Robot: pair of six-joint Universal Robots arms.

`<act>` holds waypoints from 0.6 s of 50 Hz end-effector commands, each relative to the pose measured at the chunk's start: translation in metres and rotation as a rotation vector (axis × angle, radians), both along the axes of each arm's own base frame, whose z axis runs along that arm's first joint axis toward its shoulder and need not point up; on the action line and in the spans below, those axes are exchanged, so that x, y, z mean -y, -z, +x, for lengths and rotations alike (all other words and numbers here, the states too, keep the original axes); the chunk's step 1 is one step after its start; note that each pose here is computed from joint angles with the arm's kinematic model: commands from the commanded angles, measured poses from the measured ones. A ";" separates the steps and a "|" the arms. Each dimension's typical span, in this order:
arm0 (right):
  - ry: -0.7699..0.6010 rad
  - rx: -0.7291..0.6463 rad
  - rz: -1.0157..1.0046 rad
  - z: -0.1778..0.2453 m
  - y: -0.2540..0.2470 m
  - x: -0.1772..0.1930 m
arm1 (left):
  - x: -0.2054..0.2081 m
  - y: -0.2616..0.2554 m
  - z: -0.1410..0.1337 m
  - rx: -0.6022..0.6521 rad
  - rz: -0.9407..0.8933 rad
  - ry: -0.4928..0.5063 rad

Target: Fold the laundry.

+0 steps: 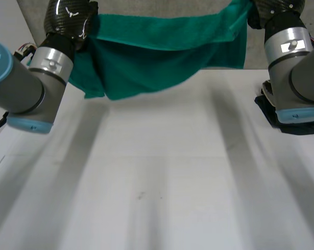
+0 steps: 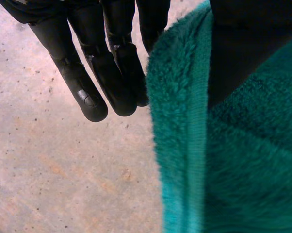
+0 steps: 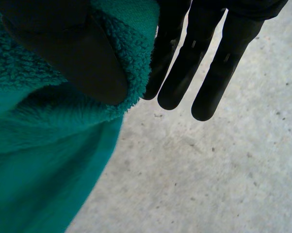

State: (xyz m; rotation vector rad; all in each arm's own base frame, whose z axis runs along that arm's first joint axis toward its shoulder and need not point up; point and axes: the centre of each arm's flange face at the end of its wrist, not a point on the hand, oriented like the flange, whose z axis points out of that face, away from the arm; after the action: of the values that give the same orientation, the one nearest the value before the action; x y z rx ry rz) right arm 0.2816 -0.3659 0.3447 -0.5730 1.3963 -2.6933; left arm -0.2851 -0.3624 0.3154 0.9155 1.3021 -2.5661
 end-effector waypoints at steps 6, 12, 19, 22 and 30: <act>0.023 -0.180 0.497 -0.028 0.096 -0.027 | -0.058 0.101 0.017 0.116 0.336 0.022; 0.031 -0.223 0.630 -0.039 0.139 -0.032 | -0.061 0.161 0.024 0.165 0.507 0.006; 0.051 -0.229 0.681 -0.052 0.152 -0.029 | -0.058 0.174 0.037 0.180 0.588 -0.028; 0.058 -0.229 0.691 -0.056 0.154 -0.029 | -0.057 0.173 0.044 0.171 0.624 -0.047; 0.091 -0.217 0.702 -0.068 0.155 -0.022 | -0.058 0.161 0.074 0.059 0.751 -0.106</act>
State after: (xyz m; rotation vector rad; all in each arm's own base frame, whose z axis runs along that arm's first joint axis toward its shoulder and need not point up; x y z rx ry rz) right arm 0.2213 -0.3389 0.1883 -0.7656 2.2775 -1.9950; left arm -0.2317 -0.3055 0.1479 1.0867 2.1324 -1.9829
